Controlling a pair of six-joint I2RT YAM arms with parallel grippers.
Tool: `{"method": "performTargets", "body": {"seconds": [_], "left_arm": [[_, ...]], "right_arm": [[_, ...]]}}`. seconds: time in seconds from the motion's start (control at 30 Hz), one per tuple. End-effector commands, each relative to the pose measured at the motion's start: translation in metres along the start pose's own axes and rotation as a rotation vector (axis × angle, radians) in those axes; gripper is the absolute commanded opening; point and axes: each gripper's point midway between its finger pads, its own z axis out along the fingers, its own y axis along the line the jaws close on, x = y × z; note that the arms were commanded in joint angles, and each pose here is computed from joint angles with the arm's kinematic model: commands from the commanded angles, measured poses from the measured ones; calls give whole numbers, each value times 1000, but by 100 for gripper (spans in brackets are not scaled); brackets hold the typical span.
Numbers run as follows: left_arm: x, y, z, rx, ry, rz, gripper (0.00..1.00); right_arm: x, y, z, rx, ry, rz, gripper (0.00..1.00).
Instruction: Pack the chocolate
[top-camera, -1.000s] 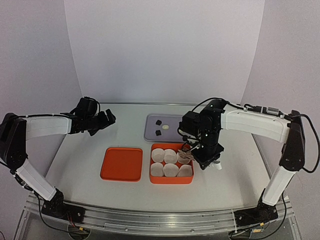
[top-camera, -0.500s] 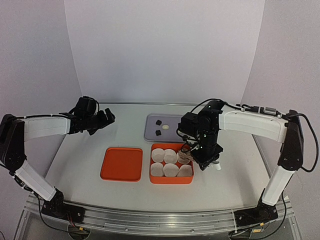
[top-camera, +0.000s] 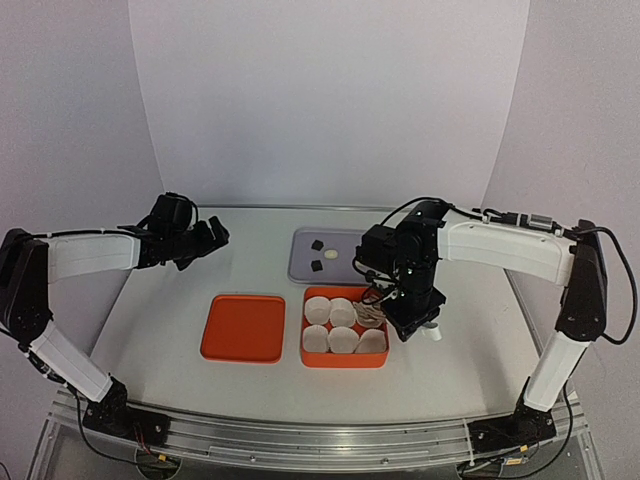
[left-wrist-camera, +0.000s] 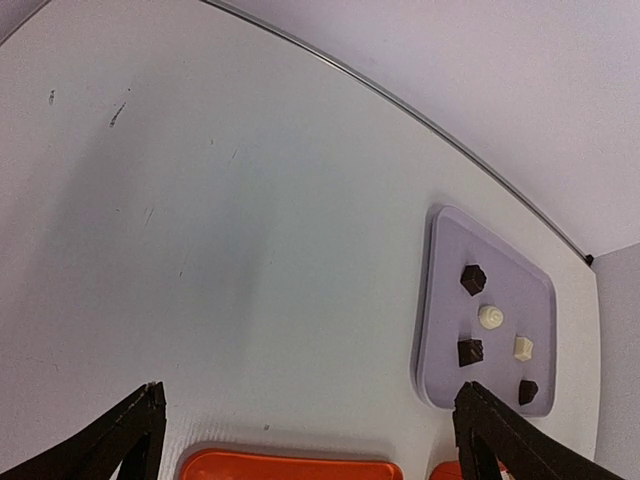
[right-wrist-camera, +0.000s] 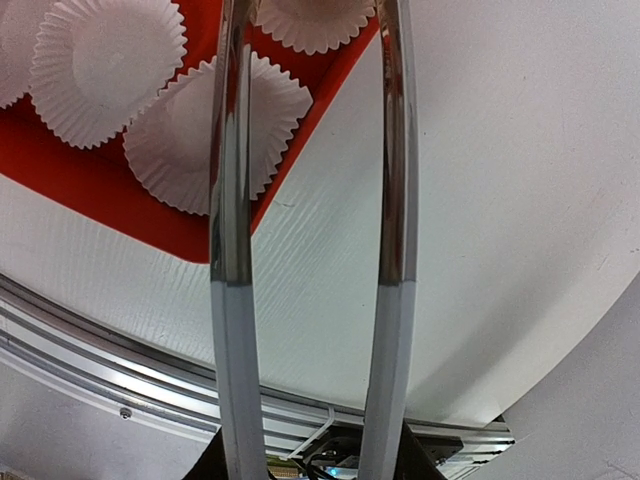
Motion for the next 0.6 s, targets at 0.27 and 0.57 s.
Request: {"method": "performTargets", "body": {"seconds": [0.27,0.57], "left_arm": [[-15,-5,-13,26,-56,-25,100],[-15,-6,-11,24,-50,-24,100]], "right_arm": [[5,-5,-27,7,-36,9,30],[15,-2,-70,-105,-161,-2,29]]}}
